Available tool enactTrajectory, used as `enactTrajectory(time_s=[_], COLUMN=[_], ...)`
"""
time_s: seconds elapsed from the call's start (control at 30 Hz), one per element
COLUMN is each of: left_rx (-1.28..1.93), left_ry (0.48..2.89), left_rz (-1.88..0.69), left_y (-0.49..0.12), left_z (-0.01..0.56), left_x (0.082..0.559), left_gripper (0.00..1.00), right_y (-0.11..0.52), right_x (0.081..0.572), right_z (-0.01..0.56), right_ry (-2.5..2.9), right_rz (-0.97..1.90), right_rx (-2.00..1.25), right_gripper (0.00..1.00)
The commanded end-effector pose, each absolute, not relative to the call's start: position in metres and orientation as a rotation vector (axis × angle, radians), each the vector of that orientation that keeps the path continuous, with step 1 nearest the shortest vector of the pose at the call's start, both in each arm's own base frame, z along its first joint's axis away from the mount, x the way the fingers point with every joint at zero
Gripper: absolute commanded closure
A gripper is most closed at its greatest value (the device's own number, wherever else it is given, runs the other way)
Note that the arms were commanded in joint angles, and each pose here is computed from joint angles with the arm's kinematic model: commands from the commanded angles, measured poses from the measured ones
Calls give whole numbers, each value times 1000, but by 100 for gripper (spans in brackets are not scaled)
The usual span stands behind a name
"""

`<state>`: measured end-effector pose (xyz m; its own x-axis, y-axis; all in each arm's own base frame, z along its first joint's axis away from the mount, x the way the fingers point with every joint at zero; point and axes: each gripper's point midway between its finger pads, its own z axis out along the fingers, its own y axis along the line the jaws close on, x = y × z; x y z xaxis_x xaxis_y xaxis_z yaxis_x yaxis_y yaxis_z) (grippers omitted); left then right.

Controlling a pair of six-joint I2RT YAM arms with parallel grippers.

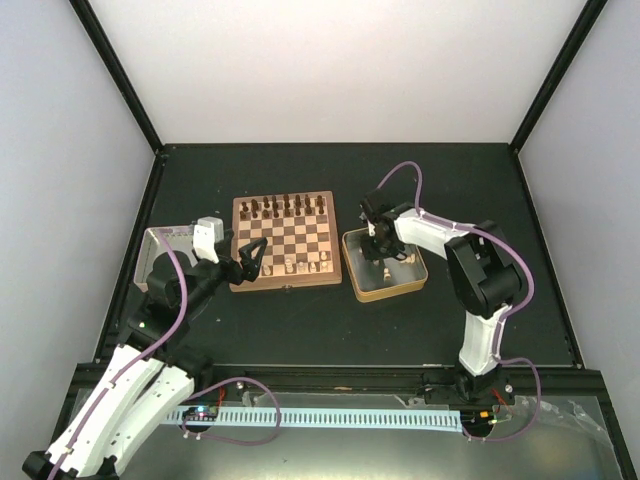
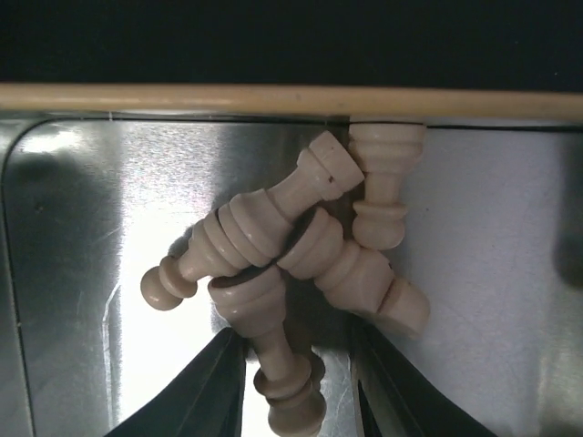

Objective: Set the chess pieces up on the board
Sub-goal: Pick up the chess piece from the storage box.

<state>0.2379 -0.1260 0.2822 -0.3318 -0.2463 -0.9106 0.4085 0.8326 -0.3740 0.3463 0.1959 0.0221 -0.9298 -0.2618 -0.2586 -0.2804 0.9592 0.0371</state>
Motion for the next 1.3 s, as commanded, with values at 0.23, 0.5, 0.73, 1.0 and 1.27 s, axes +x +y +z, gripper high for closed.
enactTrajectory(time_s=[0.23, 0.5, 0.73, 1.0, 1.27], left_rx=[116, 128, 240, 304, 215], left_ry=[1767, 1777, 1793, 1890, 1944], left_rz=[-671, -685, -837, -1138, -1337], left_y=[-125, -128, -157, -204, -238], left_z=[289, 287, 282, 262, 256], left_x=[240, 240, 237, 241, 247], left_gripper=[1, 1, 1, 3, 6], right_y=[203, 201, 205, 226, 271], right_x=[356, 346, 337, 318, 288], right_z=[19, 47, 101, 128, 170], right_ry=[2852, 2764, 2605, 2519, 2348], right_rz=[113, 198, 370, 744, 1208], right_rx=[-440, -388, -286, -20, -155], right_gripper=[74, 95, 94, 94, 93])
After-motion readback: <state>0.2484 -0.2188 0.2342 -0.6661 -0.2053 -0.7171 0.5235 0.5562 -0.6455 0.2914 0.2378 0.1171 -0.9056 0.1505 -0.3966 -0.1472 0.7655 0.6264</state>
